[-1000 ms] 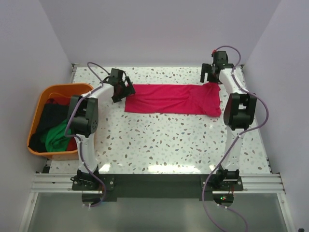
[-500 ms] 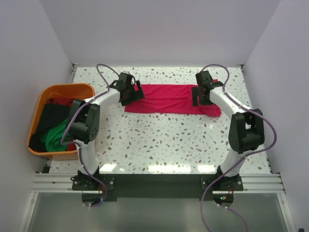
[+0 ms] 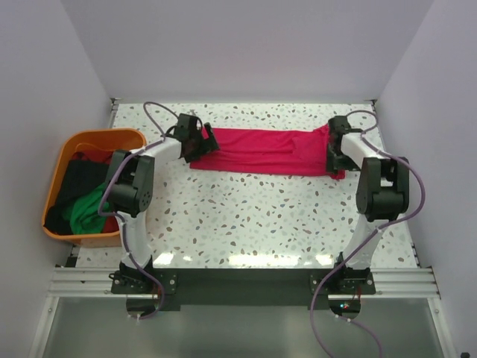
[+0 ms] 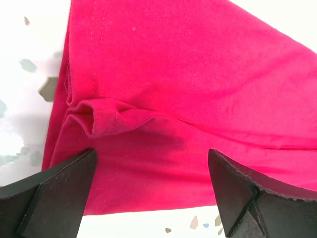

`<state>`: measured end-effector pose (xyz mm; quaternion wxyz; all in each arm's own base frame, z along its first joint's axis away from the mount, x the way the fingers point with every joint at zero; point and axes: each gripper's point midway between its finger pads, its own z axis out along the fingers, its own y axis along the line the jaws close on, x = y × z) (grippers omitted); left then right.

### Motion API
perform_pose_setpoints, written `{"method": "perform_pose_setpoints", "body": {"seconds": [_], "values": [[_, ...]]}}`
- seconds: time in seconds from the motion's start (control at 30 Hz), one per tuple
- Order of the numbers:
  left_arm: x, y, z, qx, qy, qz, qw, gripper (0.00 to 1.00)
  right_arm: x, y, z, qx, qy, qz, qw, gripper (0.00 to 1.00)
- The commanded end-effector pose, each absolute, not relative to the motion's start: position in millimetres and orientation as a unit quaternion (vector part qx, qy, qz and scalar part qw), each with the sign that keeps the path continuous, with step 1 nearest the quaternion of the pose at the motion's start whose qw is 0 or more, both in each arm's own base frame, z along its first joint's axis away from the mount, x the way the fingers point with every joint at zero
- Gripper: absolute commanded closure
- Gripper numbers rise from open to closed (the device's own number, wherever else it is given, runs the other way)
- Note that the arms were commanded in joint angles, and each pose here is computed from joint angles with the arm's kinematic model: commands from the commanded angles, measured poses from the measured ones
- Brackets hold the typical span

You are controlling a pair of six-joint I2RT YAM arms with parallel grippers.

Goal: Fold and stack the t-shirts
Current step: Fold the tshirt

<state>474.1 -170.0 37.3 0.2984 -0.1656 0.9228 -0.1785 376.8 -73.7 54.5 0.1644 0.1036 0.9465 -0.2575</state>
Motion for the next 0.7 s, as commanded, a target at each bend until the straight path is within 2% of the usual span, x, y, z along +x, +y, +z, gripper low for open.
{"method": "perform_pose_setpoints", "body": {"seconds": [0.0,0.13,0.37,0.53,0.67], "values": [[446.0,-132.3,-14.4,-0.183,0.946,-0.113,0.243,0.0,371.1,-122.9,95.0,0.145,0.92,-0.316,0.183,0.01],[447.2,-127.9,-14.6,-0.187,0.945,-0.113,0.244,0.0,376.0,-135.9,105.1,0.118,0.923,-0.317,0.183,0.01],[444.9,-128.0,-9.3,-0.183,0.945,-0.115,0.245,0.0,377.9,-110.3,68.2,-0.041,0.967,-0.209,0.139,0.01],[433.1,-124.3,-0.6,-0.177,0.949,-0.108,0.238,0.0,355.5,-52.8,35.7,-0.129,0.988,-0.028,0.082,0.01],[414.8,-120.6,8.4,-0.176,0.95,-0.108,0.234,0.0,359.8,-35.6,48.7,-0.127,0.986,0.016,0.107,0.01]]}}
